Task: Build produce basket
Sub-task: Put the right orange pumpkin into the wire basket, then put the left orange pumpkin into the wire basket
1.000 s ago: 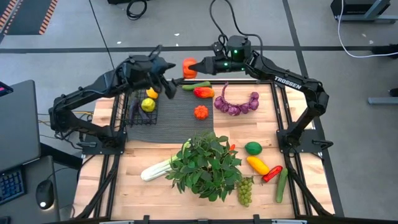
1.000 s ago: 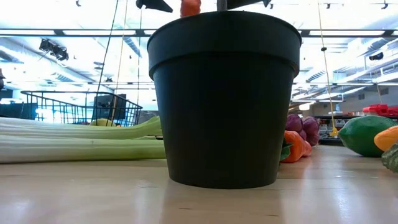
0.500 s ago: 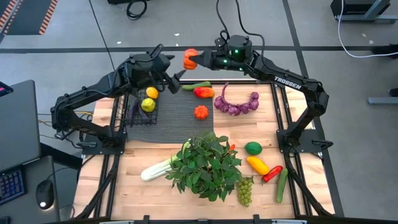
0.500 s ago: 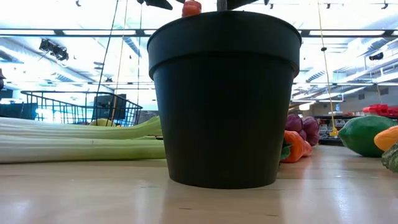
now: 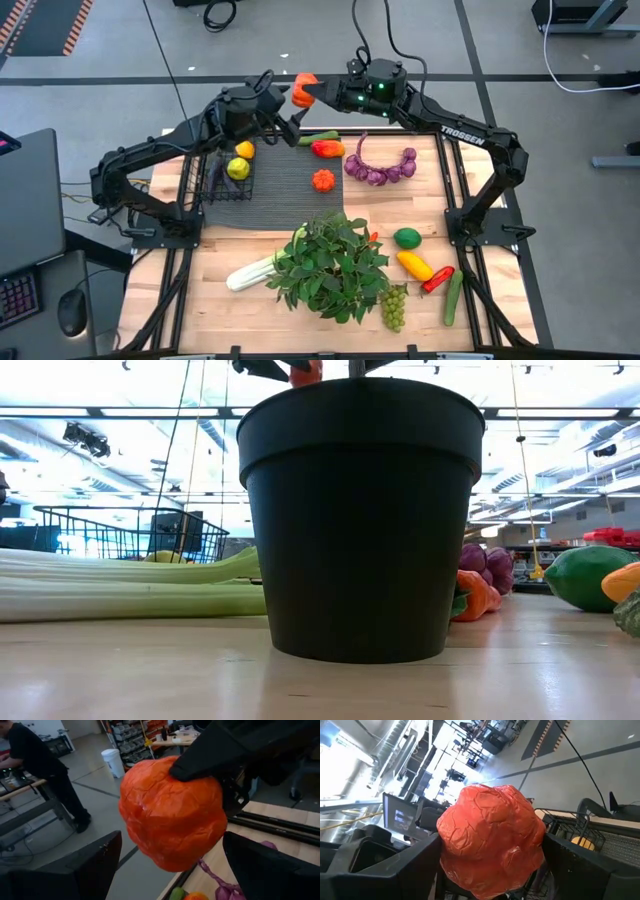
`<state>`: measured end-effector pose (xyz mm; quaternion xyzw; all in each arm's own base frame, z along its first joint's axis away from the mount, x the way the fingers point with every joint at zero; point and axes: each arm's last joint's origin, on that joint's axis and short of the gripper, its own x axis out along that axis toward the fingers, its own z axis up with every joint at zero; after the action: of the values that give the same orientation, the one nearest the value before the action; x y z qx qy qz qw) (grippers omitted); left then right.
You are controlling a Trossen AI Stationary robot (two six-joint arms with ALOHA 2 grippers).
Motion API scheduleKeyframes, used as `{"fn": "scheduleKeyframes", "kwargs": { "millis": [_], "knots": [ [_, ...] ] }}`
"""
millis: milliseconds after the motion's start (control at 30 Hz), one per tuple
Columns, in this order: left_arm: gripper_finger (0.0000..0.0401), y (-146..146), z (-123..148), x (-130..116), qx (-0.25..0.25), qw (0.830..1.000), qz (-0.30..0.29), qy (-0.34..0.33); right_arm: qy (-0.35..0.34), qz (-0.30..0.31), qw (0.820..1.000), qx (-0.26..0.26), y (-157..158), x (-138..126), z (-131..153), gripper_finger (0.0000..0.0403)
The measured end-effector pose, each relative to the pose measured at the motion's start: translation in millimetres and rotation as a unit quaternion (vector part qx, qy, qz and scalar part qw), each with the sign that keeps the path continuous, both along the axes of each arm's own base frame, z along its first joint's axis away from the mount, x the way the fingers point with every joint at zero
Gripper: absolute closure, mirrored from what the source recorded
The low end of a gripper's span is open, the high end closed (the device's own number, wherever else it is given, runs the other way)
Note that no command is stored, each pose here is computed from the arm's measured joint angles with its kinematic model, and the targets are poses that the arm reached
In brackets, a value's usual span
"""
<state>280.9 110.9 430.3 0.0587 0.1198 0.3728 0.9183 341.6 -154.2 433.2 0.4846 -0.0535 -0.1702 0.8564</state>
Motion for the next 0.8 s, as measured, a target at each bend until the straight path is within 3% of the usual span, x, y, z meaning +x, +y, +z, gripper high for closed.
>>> {"fn": "scheduleKeyframes", "kwargs": {
  "millis": [800],
  "knots": [
    [0.0046,-4,9,2,-0.011,0.997,0.018,-0.074,0.002,0.035,0.999,0.001,25,10,0,0.0056]
  ]
}}
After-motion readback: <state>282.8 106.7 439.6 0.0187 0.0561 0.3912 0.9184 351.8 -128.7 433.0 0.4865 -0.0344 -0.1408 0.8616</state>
